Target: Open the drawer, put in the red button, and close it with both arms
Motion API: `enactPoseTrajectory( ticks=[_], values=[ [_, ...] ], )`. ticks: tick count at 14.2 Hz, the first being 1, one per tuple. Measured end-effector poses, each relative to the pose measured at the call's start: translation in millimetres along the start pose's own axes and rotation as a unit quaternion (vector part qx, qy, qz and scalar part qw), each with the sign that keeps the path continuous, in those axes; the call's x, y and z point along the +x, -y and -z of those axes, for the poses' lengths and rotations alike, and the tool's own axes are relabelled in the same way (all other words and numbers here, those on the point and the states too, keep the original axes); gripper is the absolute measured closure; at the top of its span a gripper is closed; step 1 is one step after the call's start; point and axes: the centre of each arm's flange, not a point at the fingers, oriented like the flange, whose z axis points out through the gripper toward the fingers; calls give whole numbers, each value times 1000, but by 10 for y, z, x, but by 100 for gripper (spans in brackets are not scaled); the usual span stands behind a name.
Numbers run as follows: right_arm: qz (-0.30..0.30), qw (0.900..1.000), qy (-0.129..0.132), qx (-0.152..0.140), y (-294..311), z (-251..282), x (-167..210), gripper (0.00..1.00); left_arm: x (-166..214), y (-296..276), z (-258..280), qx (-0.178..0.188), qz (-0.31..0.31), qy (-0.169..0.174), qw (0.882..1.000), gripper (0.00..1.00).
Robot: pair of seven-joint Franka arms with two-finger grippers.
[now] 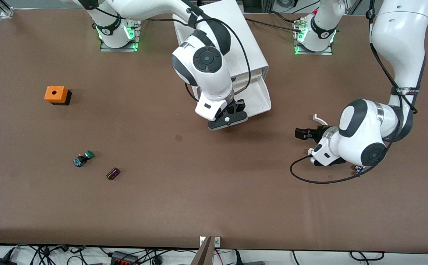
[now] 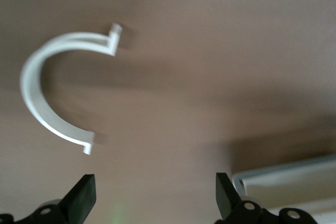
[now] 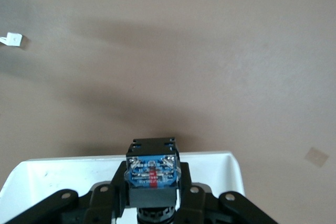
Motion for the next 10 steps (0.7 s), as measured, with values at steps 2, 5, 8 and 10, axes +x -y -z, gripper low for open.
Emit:
enactPoseTrajectory(
  ticks=[2,5,8,10],
  values=[
    [-2,1000,9,-3,98,-155,-82,59,54,115,104,-4,8,-36,999,0],
    [-4,1000,20,-7,229,-343,-198,59,17,191,-18,-9,14,-67,998,0],
    [-3,1000,24,-9,258,-408,-228,59,-67,186,-268,-7,13,-78,997,0],
    [-2,1000,27,-11,265,-447,-244,59,-78,193,-342,-6,13,-77,997,0]
  ],
)
